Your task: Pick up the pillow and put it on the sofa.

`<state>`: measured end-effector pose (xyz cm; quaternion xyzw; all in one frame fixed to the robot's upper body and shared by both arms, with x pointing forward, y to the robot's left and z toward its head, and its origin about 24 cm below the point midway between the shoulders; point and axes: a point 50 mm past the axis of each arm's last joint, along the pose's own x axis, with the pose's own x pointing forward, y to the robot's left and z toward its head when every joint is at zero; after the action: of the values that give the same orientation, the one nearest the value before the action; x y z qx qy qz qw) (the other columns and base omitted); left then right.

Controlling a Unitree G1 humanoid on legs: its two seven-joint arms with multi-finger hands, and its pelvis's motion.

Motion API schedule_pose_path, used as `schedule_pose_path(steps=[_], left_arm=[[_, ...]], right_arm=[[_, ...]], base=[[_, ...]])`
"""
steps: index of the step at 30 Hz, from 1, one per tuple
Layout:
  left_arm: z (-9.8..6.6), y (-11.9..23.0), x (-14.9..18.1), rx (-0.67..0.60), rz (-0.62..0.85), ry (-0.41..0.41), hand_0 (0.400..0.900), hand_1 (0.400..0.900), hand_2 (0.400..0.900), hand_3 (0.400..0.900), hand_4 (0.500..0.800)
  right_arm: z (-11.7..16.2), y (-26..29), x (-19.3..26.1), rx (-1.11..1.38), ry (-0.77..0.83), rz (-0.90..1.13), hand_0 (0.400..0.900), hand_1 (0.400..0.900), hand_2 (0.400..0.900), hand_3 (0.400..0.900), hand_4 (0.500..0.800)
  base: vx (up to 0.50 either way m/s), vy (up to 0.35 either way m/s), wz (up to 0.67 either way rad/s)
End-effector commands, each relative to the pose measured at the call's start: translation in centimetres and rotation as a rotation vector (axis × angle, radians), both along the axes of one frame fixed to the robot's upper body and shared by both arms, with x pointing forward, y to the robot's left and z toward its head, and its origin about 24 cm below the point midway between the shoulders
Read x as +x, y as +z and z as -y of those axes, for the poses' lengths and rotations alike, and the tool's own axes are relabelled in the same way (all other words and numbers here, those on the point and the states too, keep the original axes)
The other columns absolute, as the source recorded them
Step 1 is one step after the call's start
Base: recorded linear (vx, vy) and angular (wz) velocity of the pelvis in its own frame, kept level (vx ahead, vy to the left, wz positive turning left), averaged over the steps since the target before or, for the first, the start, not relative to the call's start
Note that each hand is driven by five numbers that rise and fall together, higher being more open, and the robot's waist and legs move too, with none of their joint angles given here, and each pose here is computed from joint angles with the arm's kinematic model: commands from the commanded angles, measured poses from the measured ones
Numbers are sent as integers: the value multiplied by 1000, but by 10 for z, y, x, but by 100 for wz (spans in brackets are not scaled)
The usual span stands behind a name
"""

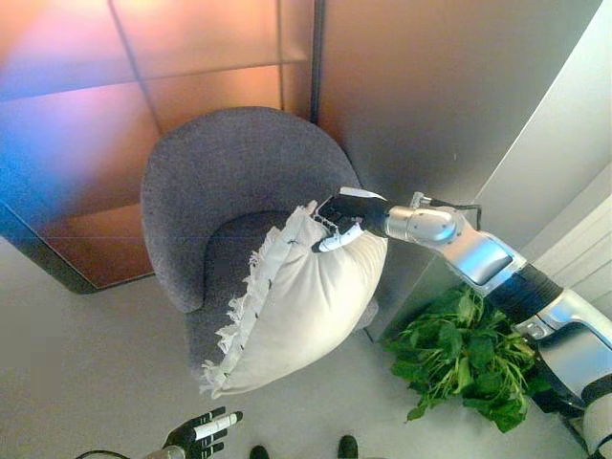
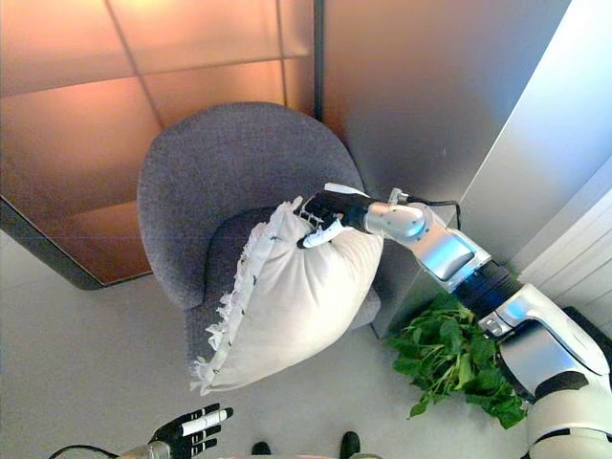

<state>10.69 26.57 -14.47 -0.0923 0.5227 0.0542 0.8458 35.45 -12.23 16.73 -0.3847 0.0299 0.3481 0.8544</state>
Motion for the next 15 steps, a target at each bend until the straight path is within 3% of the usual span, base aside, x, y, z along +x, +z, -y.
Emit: schedule_pose_path(steps=[1,6,10,11,15], left_arm=[[-15,7,8,36,5,-24,900,900,900,900,800],[-9,4,3,8,15,-16,900,900,900,900,800],[-6,2,-2,4,21,-13,900,900,900,900,800],[-5,1,-3,1,24,-20,900,900,900,900,800],[-3,0,-5,6,22,-39,900,900,900,900,800]], right_arm=[[-31,104,14,224,42,334,400,400,400,400,500],[-21,91,25,214,-86,321,400,400,400,400,500],[4,90,42,244,-276,357,400,400,400,400,500],[18,96,47,298,-360,380,900,900,900,900,800],[54,107,58,329,-534,397,900,900,900,900,800]], base=[[44,-13,17],[48,-10,17],[64,-33,15],[39,-35,18],[25,-36,21]])
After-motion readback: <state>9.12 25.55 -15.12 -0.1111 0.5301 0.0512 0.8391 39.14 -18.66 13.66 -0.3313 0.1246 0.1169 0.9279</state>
